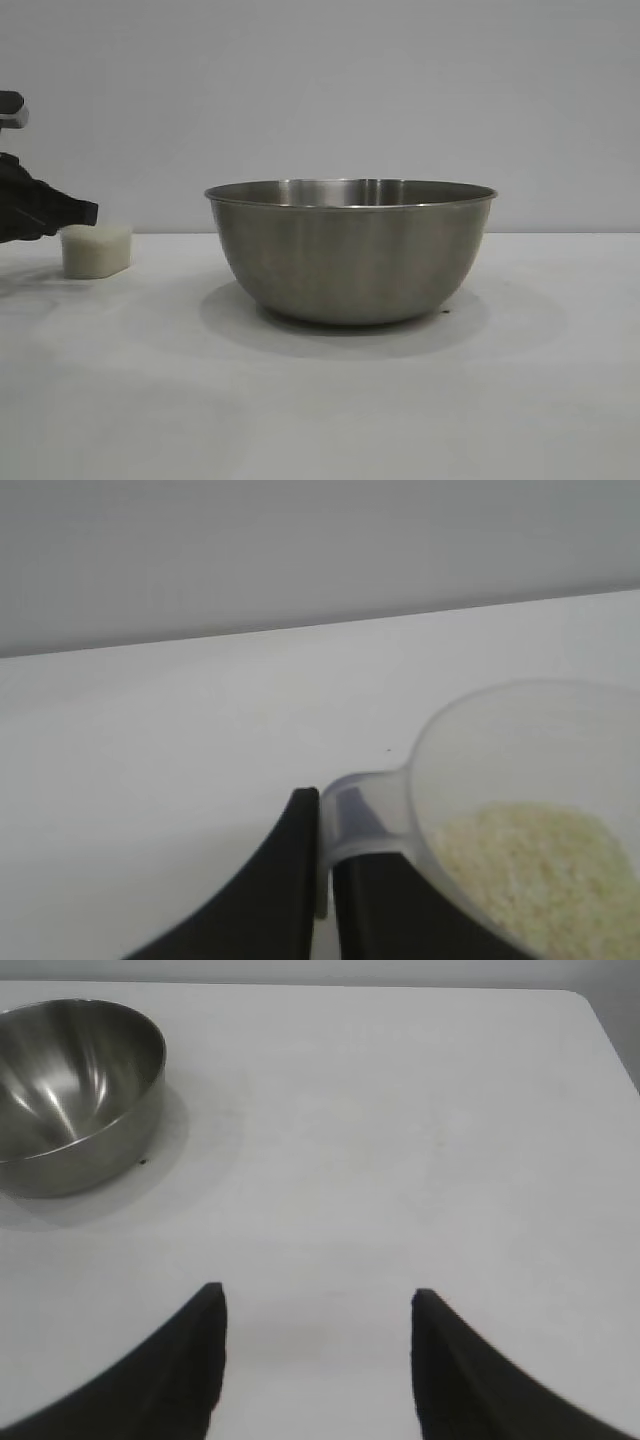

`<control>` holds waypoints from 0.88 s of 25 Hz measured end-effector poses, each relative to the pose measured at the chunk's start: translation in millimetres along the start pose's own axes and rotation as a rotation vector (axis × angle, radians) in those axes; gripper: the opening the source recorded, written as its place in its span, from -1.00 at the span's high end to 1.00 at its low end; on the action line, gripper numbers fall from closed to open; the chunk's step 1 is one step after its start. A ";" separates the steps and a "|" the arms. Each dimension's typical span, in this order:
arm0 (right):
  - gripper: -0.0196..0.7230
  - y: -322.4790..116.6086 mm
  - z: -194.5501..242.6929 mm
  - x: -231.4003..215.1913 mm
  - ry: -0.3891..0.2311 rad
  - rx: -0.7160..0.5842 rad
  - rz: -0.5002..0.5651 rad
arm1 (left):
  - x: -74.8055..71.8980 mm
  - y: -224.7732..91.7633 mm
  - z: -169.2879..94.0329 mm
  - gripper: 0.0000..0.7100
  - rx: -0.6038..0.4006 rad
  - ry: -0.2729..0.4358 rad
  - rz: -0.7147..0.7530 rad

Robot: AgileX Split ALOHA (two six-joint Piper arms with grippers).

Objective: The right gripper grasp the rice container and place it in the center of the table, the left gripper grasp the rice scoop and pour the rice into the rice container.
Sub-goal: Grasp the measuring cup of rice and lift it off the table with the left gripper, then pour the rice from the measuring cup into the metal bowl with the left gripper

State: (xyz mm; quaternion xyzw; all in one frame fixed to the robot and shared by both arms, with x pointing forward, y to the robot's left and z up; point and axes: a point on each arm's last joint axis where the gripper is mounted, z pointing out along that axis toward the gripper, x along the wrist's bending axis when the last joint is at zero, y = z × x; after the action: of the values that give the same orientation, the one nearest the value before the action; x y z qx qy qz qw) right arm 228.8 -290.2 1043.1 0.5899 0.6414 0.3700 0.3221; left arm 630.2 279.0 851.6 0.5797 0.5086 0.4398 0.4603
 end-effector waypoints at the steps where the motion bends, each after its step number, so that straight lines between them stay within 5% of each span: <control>1: -0.11 0.0 0.0 0.0 0.000 0.000 0.000 | 0.2 4.6 -0.4 1.00 -0.004 0.000 0.001; 15: -0.11 0.0 0.0 0.0 0.000 0.000 0.000 | -3.8 93.2 -22.3 1.00 -0.119 -0.060 0.071; 22: -0.11 0.0 0.0 0.0 0.000 0.000 0.000 | -41.8 110.7 -29.9 1.00 -0.147 -0.165 0.079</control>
State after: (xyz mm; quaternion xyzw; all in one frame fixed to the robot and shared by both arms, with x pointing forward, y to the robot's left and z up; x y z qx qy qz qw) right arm 228.8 -290.2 1043.1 0.5899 0.6414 0.3700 0.3221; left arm 617.4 233.5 964.1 0.5981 0.4122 0.4446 0.5241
